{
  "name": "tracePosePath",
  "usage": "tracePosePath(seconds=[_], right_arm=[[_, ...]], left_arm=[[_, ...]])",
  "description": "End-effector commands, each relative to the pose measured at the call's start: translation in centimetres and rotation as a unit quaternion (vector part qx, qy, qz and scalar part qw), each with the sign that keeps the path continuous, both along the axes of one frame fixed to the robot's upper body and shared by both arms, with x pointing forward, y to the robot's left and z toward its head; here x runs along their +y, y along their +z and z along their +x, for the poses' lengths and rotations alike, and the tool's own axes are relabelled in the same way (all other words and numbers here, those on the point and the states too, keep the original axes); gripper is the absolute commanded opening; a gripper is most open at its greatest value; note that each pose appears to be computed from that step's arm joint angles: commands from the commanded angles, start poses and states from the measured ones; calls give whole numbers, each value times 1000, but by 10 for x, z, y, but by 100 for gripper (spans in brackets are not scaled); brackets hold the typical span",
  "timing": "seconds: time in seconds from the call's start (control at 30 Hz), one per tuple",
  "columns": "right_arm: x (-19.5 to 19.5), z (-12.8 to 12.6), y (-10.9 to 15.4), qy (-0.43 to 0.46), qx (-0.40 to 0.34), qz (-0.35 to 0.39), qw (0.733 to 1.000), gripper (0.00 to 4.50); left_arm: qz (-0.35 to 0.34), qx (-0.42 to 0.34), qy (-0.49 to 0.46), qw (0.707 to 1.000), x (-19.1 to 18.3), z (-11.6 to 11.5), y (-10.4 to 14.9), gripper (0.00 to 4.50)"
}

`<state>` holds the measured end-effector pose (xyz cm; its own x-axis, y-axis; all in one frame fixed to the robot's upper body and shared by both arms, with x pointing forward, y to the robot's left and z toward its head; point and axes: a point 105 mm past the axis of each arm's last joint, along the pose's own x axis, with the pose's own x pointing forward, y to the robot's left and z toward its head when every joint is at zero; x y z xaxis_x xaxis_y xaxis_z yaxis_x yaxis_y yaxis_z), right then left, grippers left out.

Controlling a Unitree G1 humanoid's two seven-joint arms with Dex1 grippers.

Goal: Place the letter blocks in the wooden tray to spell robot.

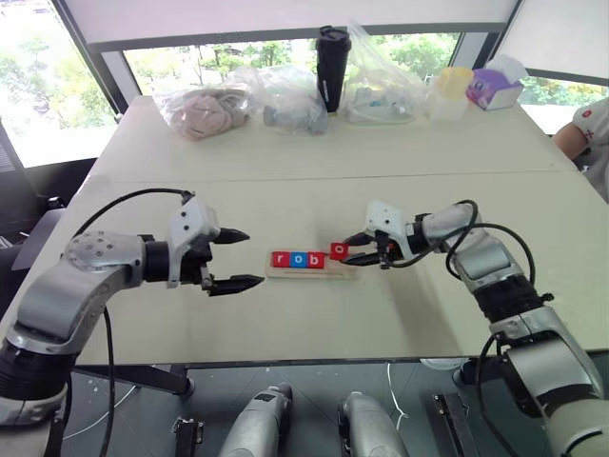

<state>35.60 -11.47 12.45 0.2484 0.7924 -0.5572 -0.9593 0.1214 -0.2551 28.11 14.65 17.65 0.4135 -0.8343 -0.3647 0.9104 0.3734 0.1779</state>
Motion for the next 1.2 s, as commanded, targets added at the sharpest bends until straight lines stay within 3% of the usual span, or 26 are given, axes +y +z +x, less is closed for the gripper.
tracePosePath(seconds=[0.03,1.17,1.2], right_arm=[[7,1,8,26,-14,-4,1000,111],[20,10,-4,27,-2,-8,1000,111],[20,11,-4,25,-3,-6,1000,161]], left_arm=[[-4,-25,5,1000,0,-1,8,450],[-34,-36,14,999,-11,2,8,450],[-35,-36,15,999,-11,2,8,450]])
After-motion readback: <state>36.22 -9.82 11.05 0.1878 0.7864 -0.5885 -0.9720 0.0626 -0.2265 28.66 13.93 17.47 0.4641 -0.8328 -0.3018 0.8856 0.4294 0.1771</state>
